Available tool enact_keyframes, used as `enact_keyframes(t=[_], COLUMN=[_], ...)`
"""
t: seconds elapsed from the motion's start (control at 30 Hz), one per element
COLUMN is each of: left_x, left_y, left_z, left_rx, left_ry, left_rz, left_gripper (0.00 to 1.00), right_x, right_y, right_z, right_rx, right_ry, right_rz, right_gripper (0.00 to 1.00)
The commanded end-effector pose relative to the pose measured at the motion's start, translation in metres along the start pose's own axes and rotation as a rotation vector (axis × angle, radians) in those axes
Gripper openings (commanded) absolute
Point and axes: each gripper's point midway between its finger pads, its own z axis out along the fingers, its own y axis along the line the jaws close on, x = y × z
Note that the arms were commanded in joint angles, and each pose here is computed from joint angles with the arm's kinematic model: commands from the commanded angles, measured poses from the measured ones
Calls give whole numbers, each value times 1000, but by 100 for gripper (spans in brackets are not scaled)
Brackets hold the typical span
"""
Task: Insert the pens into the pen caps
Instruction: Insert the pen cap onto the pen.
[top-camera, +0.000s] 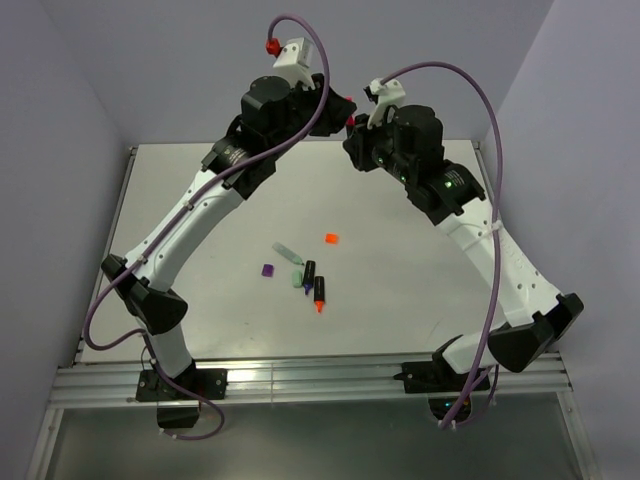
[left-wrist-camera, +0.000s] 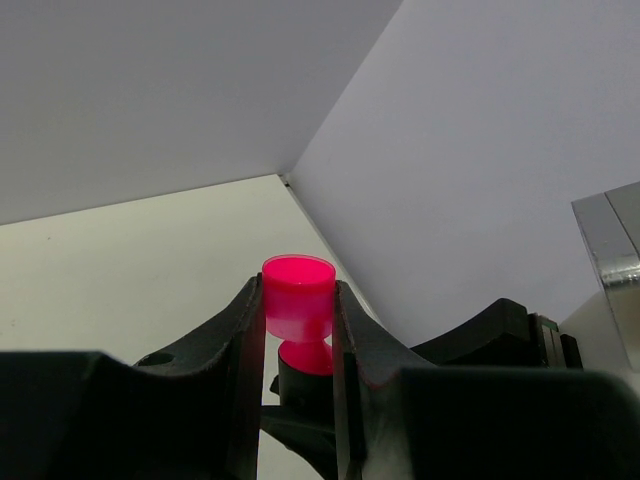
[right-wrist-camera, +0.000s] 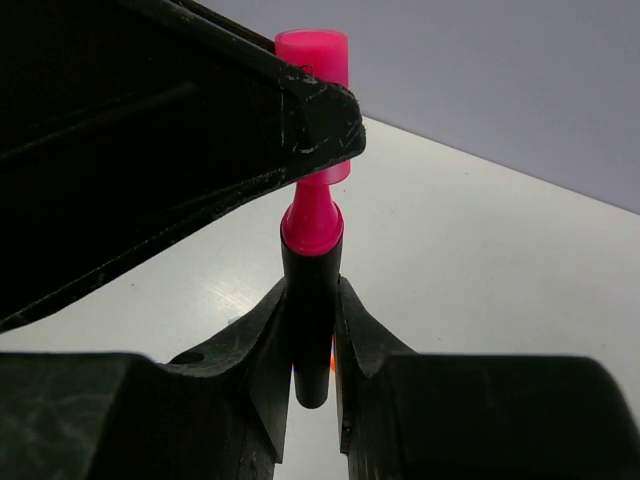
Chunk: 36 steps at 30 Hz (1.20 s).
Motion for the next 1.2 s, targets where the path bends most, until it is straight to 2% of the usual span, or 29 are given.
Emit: enact_keyframes(t=[0.0, 0.4, 0.67, 0.83, 0.87, 0.93, 0.97, 1.03, 1.07, 1.1, 1.17], left_x=[-4, 21, 26, 19, 19, 11, 10, 1, -2, -6, -17], left_y=[-4, -23, -29, -29, -28, -27, -24, -24, -21, -19, -16], left_z=[0, -14, -21, -21, -20, -21, -20, -21, -21, -21, -21], left_rx=[16, 157, 198, 184, 182, 167, 156, 150, 142, 138, 146], left_ry=[-19, 81, 104, 83, 81, 61, 56, 31, 26, 17, -2], left_rz=[17, 20, 29, 34, 34, 36, 36, 35, 34, 29, 20], left_gripper=[0, 0, 2, 20, 28, 37, 52, 60, 71, 79, 87], right_x=[-38, -64, -72, -88, -91, -93, -93, -93, -90, -89, -86], right_y=[6, 6, 8, 7, 7, 7, 8, 9, 9, 9, 9], right_z=[-23, -28, -28, -33, -34, -35, -35, -36, -35, -35, -35], right_rx=[-20, -22, -36, -26, -26, -27, -32, -34, -35, -40, -40], right_ry=[-108, -162, -176, -216, -225, -228, -229, -229, -223, -220, -215], right_rz=[-12, -44, -75, -102, -105, -106, -107, -102, -101, -100, -103], right_gripper=[0, 0, 0, 0, 0, 0, 0, 0, 0, 0, 0])
